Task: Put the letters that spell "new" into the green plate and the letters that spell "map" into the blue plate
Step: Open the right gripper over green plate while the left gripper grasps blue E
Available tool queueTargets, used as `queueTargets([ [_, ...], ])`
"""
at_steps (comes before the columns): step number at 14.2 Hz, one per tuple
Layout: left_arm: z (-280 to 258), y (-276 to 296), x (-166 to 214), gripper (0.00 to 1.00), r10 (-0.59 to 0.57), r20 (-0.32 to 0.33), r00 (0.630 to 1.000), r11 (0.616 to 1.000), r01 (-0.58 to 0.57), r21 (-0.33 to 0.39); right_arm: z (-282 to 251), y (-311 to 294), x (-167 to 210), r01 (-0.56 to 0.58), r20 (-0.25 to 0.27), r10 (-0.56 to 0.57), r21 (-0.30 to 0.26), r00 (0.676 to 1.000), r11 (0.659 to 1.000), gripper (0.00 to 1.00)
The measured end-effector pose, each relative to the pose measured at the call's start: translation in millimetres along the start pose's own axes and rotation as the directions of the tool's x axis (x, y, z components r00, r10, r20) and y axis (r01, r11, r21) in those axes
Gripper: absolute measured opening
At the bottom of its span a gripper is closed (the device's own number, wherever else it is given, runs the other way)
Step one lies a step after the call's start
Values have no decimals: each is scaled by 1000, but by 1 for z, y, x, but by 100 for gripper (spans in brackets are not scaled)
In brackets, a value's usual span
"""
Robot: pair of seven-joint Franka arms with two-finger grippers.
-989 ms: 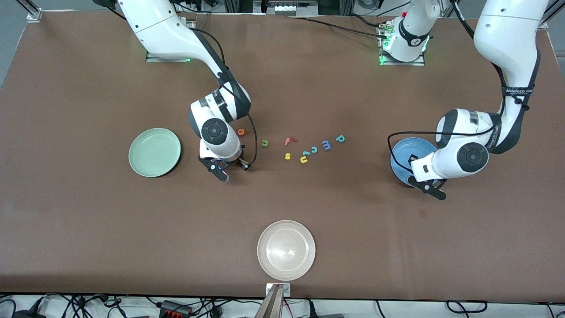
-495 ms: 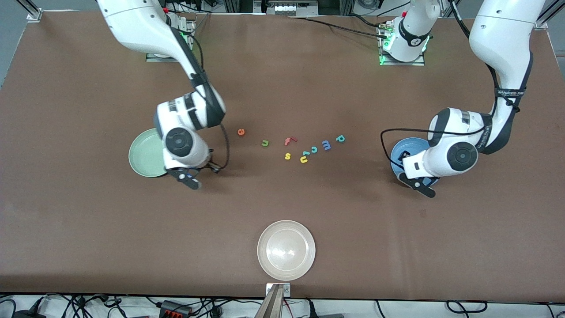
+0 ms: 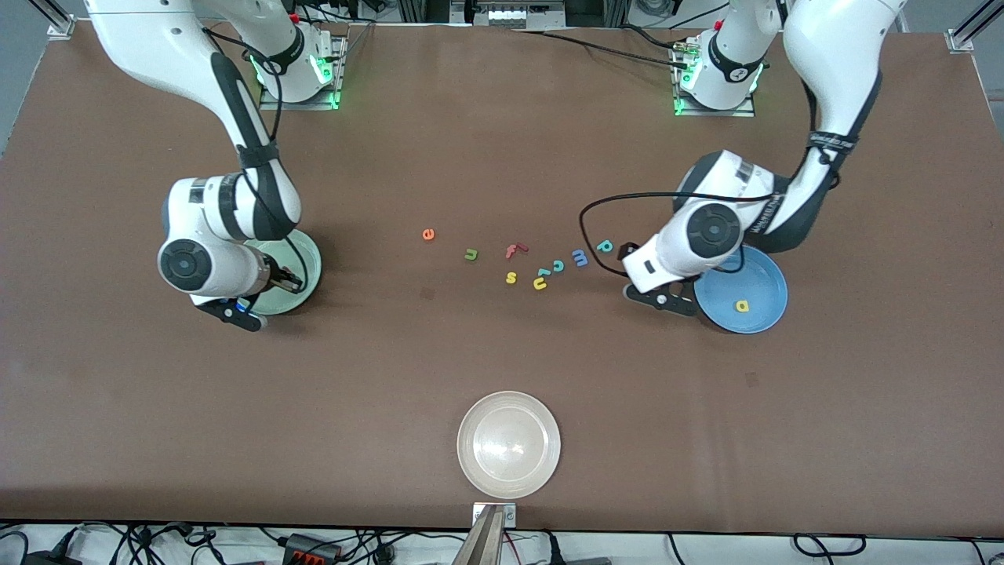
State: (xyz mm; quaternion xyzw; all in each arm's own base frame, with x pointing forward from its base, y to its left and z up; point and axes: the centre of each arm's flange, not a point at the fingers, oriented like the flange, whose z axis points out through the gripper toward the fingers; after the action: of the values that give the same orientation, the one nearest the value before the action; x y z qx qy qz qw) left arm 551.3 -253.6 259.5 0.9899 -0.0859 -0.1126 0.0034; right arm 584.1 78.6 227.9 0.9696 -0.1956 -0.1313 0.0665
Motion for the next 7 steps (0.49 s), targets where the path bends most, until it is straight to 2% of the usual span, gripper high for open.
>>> queueTargets([
  [2,19,34,-4,100,-144,-2,990,989,144,-31,5,2,-4,7,-6,-7,6,1000,1000,26],
  [5,56,87,-13,100,-294,5,956,953,294,-70,27,0,-10,14,-20,-14,7,1000,1000,26],
  [7,74,103,-17,100,-335,19,942,939,336,-80,36,0,-9,13,-16,-13,2,1000,1000,38],
])
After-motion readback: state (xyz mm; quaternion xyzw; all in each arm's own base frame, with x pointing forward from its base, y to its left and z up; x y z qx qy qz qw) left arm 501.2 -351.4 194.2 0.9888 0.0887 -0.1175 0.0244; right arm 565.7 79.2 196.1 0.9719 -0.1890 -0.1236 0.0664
